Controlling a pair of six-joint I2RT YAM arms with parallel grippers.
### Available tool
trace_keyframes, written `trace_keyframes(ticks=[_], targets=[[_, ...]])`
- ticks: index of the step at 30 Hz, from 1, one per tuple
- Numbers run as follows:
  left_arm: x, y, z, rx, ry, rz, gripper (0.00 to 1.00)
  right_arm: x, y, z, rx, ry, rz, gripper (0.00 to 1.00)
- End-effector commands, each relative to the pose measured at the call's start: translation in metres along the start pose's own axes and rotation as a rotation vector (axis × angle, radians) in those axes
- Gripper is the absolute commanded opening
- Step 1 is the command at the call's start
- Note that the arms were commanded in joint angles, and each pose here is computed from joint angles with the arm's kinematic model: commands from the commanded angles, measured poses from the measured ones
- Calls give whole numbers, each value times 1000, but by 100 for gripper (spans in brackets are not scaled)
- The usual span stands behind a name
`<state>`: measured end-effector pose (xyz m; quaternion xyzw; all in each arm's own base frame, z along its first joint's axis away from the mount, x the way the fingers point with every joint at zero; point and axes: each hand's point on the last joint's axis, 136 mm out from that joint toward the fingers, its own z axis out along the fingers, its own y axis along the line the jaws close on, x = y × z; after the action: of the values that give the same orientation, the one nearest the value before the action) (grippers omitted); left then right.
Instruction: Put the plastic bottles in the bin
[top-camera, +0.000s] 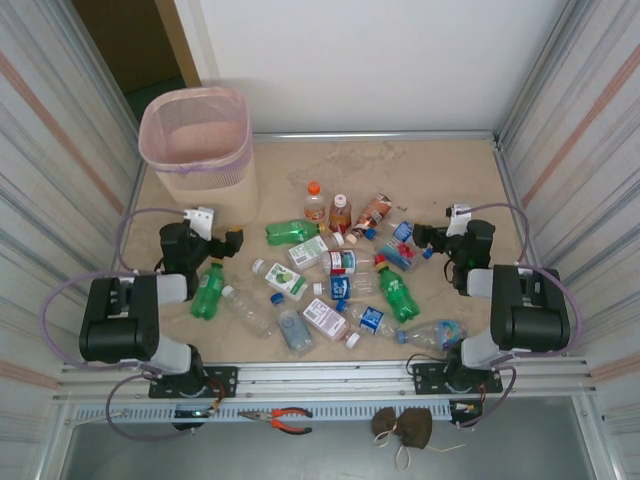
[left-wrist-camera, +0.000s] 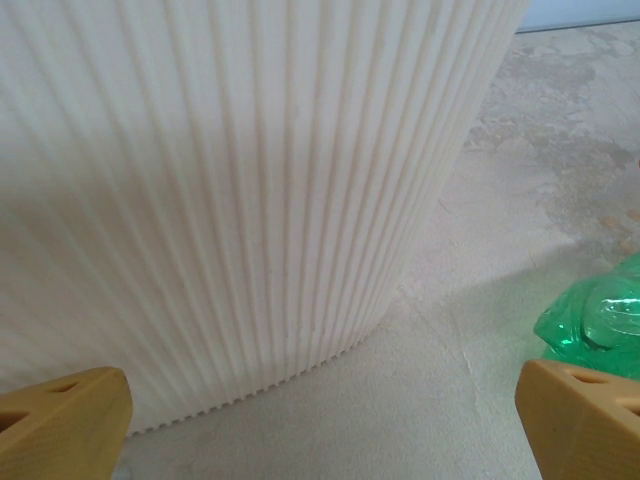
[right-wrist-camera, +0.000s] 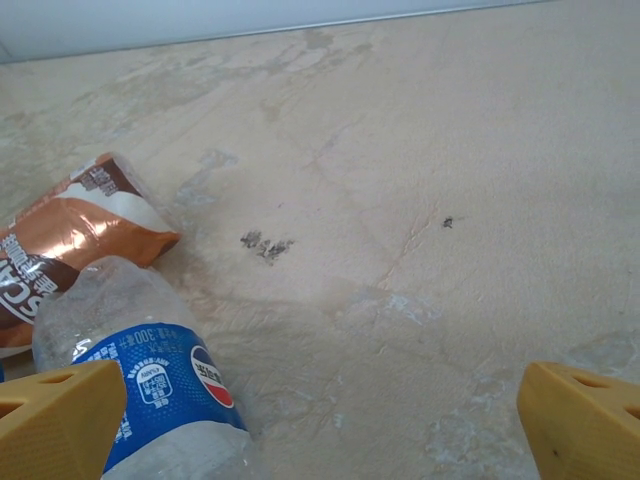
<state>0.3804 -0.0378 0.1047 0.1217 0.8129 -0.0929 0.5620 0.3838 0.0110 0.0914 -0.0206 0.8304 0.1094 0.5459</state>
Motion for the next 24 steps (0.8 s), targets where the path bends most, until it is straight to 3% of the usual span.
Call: trace_keyframes(ticks=[1, 6, 10, 13, 18, 24], targets=[[-13, 10, -8, -74, 24, -18, 99, -13, -2, -6, 23, -14, 13, 99], [-10, 9, -20, -166, 123, -37, 99, -17, 1, -11, 46, 34, 25, 99], [-2, 2, -37, -241, 273, -70, 96, -18, 6, -16, 83, 105, 35, 100], [6, 1, -60, -288, 396, -169, 96, -17, 9, -21, 97, 179, 106, 99], [17, -12, -89, -267, 540, -235, 90, -10, 24, -26, 54, 310, 186, 94], [28, -16, -106, -271, 697, -240, 85, -11, 40, -28, -1, 322, 181, 93]])
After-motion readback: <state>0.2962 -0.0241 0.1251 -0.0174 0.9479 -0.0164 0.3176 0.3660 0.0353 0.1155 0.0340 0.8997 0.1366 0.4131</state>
